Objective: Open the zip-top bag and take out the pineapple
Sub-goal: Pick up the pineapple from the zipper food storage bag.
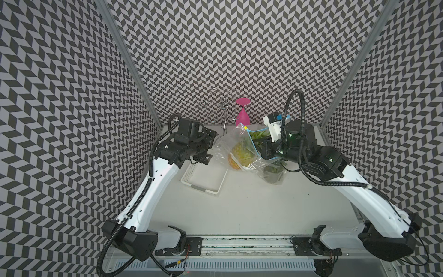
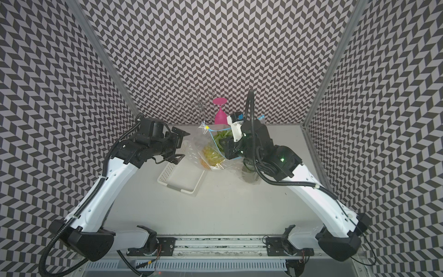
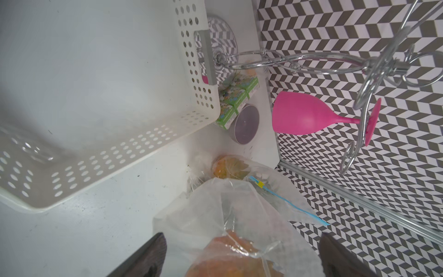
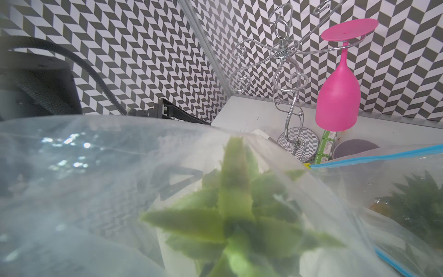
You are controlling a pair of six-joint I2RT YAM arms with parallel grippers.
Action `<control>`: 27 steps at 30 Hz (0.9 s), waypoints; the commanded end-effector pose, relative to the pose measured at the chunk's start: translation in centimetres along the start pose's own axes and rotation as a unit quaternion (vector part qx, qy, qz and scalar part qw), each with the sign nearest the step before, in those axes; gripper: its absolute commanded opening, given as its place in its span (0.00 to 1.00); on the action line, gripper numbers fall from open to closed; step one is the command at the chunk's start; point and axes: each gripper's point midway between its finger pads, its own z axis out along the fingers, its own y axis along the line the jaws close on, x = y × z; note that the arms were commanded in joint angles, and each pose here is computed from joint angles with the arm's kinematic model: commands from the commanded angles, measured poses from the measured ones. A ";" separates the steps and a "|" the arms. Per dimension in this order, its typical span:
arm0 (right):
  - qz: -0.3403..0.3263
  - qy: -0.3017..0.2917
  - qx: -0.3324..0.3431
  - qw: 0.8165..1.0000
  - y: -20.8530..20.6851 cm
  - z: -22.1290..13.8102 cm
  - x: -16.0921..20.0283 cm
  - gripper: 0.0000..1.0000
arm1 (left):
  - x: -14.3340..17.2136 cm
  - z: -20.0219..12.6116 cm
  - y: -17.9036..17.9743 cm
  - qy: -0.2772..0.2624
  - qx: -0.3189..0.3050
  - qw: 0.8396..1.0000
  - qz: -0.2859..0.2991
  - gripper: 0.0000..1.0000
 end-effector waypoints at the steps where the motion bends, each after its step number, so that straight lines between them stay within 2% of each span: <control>1: -0.018 -0.091 -0.042 0.995 1.9 -1.0 -4.2 0.00 | 1.5 -1.3 -0.4 0.037 -0.001 0.999 -0.028 0.99; 6: -0.035 -0.108 -0.060 0.992 2.4 -0.9 -4.3 0.00 | 2.2 -1.0 1.4 0.058 -0.028 0.997 -0.037 0.99; 12: -0.047 -0.110 -0.105 0.987 3.9 -1.3 -3.6 0.00 | 1.0 1.9 2.5 0.045 -0.047 0.997 -0.051 0.99; 15: -0.046 -0.110 -0.105 0.987 3.8 -1.6 -3.4 0.00 | 0.6 3.0 2.5 0.042 -0.052 0.997 -0.048 0.94; 18: -0.044 -0.116 -0.114 0.986 4.1 -2.0 -3.6 0.00 | 0.5 3.6 2.9 0.035 -0.063 0.997 -0.040 0.75; 20: -0.043 -0.120 -0.122 0.984 4.4 -2.3 -3.9 0.00 | 0.4 4.0 3.5 0.034 -0.069 0.996 -0.040 0.59; 21: -0.043 -0.122 -0.125 0.984 4.6 -2.5 -4.1 0.00 | 0.4 4.1 3.7 0.032 -0.070 0.996 -0.040 0.47; 23: -0.043 -0.127 -0.130 0.982 4.9 -2.9 -4.6 0.00 | -0.2 4.4 4.3 0.017 -0.080 0.996 -0.036 0.13; 24: -0.043 -0.128 -0.131 0.982 5.0 -3.1 -4.8 0.00 | -0.4 4.5 4.5 0.011 -0.086 0.996 -0.032 0.04; 25: -0.043 -0.130 -0.134 0.981 5.2 -3.4 -5.0 0.00 | -0.9 4.6 4.6 0.000 -0.093 0.995 -0.026 0.00; 27: -0.043 -0.135 -0.139 0.980 5.6 -4.0 -5.6 0.00 | -1.7 4.8 5.0 -0.019 -0.104 0.994 -0.015 0.00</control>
